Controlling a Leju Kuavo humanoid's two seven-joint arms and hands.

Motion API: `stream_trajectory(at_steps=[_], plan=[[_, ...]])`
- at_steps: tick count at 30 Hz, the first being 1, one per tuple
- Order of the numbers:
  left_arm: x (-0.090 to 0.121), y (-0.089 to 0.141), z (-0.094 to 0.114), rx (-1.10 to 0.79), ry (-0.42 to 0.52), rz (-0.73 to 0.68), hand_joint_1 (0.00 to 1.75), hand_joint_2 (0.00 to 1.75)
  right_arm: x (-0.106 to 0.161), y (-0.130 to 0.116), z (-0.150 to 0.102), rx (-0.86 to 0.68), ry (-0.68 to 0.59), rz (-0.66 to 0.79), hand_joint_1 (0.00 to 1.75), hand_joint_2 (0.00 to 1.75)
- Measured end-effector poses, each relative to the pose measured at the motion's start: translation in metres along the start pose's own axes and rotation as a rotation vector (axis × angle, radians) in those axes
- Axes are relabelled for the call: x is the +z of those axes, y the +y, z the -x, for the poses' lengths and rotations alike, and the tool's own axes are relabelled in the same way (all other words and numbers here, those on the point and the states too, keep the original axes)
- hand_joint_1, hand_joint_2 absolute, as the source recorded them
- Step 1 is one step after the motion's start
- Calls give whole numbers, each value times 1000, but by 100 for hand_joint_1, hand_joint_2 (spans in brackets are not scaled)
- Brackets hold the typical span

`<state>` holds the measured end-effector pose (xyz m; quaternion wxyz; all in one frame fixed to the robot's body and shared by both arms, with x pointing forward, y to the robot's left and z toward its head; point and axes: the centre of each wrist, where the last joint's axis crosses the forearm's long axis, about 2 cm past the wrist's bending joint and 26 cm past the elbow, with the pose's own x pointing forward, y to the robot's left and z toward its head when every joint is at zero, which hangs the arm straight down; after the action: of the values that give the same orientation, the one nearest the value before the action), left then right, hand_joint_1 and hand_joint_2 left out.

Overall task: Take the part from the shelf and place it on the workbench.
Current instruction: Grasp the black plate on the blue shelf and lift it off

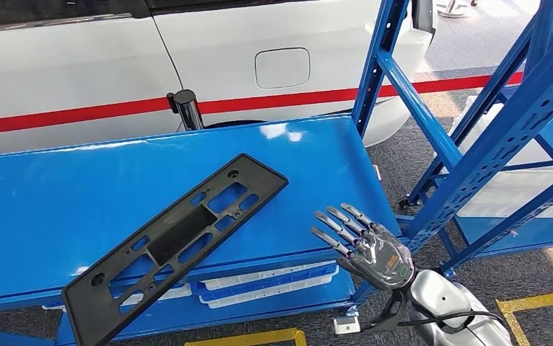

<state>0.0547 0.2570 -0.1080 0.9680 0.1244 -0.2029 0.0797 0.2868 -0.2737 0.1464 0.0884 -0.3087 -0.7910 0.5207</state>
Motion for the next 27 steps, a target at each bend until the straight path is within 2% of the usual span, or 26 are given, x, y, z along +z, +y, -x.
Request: stream_trajectory(at_steps=[7, 19, 27], plan=[[-1, 0, -2, -11, -7, 9, 0, 0, -17, -1, -5, -49, -75, -24, 0, 175], [-1, -1, -6, -10, -5, 6, 0, 0, -83, -2, -31, -132, -215, 12, 0, 175], [-1, -2, -5, 8, 3, -3, 0, 0, -109, -8, -36, -160, -273, 39, 0, 175]])
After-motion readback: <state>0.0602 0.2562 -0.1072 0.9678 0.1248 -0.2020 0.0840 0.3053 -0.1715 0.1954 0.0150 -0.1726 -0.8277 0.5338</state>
